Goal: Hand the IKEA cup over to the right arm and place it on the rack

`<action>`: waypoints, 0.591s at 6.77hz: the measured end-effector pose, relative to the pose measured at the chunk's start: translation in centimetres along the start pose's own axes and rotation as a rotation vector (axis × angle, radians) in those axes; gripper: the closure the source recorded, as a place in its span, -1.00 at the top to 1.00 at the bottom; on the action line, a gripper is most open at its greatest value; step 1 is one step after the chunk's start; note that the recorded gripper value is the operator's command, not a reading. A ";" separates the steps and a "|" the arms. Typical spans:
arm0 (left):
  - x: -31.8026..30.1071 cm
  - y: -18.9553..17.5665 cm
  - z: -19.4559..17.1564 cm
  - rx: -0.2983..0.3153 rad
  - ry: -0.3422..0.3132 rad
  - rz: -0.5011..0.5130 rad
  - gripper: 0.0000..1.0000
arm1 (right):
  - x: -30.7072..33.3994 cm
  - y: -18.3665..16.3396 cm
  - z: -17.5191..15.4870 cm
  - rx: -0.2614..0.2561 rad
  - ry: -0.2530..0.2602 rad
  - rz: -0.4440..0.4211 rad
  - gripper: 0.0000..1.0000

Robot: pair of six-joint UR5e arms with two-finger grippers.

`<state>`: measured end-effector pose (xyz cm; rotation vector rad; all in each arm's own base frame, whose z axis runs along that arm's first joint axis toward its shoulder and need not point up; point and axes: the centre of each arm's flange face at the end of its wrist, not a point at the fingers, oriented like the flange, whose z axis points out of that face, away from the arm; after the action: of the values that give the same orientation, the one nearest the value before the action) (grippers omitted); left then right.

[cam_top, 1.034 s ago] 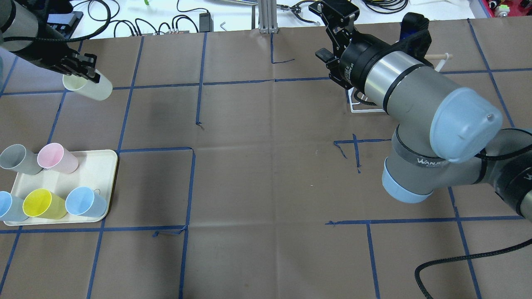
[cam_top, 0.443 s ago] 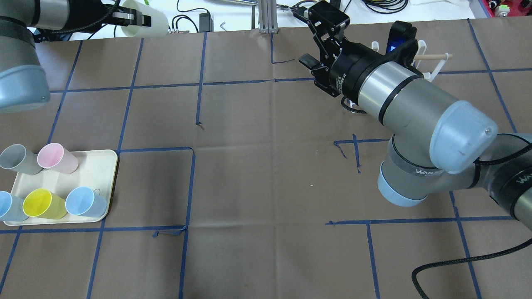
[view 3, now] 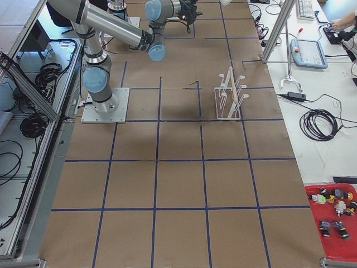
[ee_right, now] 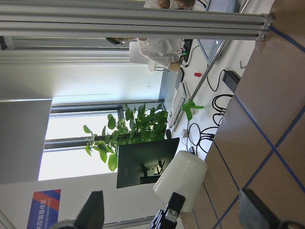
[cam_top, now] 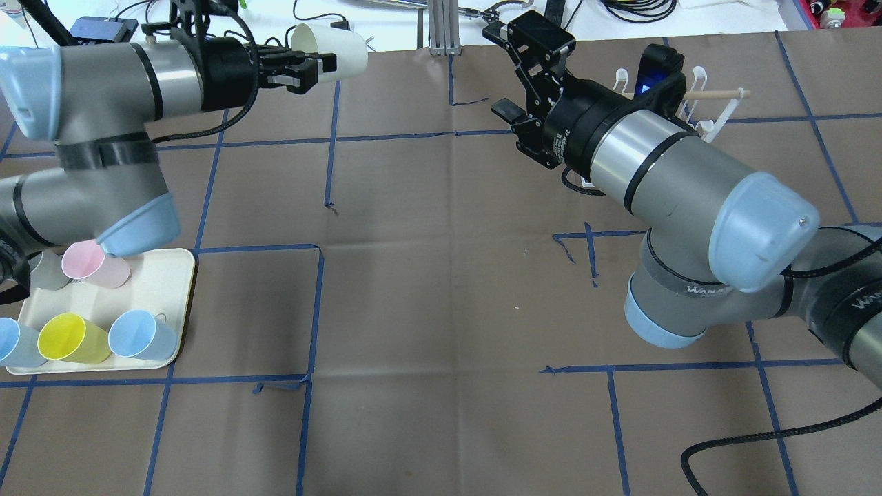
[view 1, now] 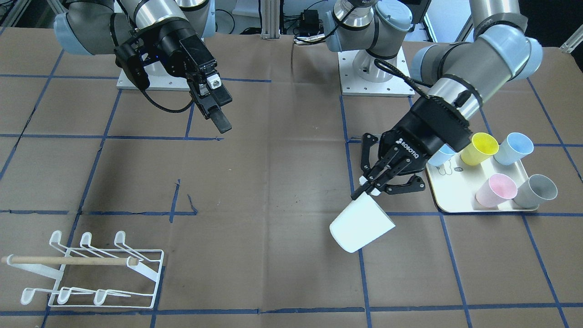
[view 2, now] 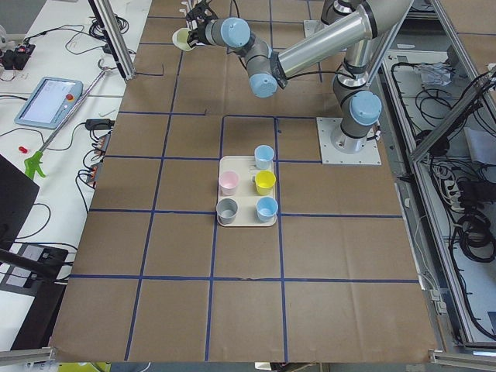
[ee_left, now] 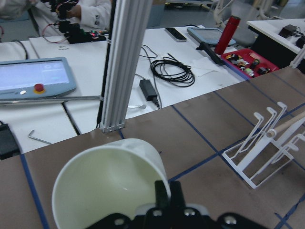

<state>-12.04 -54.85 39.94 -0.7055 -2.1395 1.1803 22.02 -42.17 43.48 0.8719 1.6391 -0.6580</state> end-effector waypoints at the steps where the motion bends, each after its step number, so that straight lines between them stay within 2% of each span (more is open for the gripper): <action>1: 1.5 1.4 1.0 0.043 0.042 0.035 -1.00 | 0.9 -0.2 0.1 0.021 0.025 0.019 1.00; 4: 6.5 4.8 5.3 0.148 0.116 0.127 -0.95 | 4.2 -1.3 0.0 0.162 0.121 0.147 1.00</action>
<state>-19.42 -51.07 34.99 -0.8317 -1.9136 1.3157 20.47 -42.10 39.37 1.1580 1.6267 -0.6526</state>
